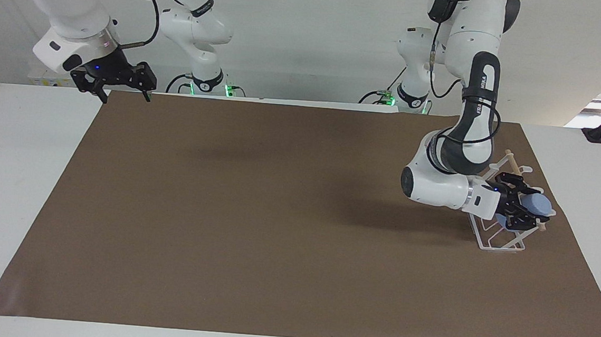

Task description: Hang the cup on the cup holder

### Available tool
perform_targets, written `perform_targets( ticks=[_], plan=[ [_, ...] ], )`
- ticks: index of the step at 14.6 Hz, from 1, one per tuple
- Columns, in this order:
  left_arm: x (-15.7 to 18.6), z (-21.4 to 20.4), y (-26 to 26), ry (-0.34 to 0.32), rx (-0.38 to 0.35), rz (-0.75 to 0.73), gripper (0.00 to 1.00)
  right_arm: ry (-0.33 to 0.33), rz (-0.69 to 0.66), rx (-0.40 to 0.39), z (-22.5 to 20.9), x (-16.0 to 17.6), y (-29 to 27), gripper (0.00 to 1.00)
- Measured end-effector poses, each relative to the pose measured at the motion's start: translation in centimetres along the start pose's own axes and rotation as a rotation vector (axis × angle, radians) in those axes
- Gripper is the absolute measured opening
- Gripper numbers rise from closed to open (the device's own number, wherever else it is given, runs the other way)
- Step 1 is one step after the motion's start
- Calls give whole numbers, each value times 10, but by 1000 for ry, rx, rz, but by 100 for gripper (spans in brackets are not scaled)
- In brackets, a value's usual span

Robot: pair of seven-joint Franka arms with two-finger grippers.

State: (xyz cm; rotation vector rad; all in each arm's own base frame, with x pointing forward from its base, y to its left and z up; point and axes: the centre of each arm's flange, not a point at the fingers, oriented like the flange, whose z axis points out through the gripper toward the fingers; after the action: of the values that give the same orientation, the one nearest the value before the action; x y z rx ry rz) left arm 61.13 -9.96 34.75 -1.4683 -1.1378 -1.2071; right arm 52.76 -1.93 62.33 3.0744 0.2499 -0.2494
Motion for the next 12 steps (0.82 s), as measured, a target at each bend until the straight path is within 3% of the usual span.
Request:
perform_targets(
  ticks=[3,4,6,9,11,12],
  plan=[
    [-23,2,-5,5,1,-4,70,-1,6,1,0,-1,3,100],
    [-27,1,-5,5,0,-1,75,-2,8,2,0,-1,4,100],
    [-24,-2,-2,1,-4,-20,97,-4,12,3,1,-2,6,100],
    [12,-15,10,-116,44,-86,100,-7,24,6,1,-4,12,100],
    [31,-17,10,-206,59,-21,100,-7,31,7,1,-5,16,100],
    [39,-14,8,-292,63,47,100,-7,31,7,0,-5,16,100]
  ],
)
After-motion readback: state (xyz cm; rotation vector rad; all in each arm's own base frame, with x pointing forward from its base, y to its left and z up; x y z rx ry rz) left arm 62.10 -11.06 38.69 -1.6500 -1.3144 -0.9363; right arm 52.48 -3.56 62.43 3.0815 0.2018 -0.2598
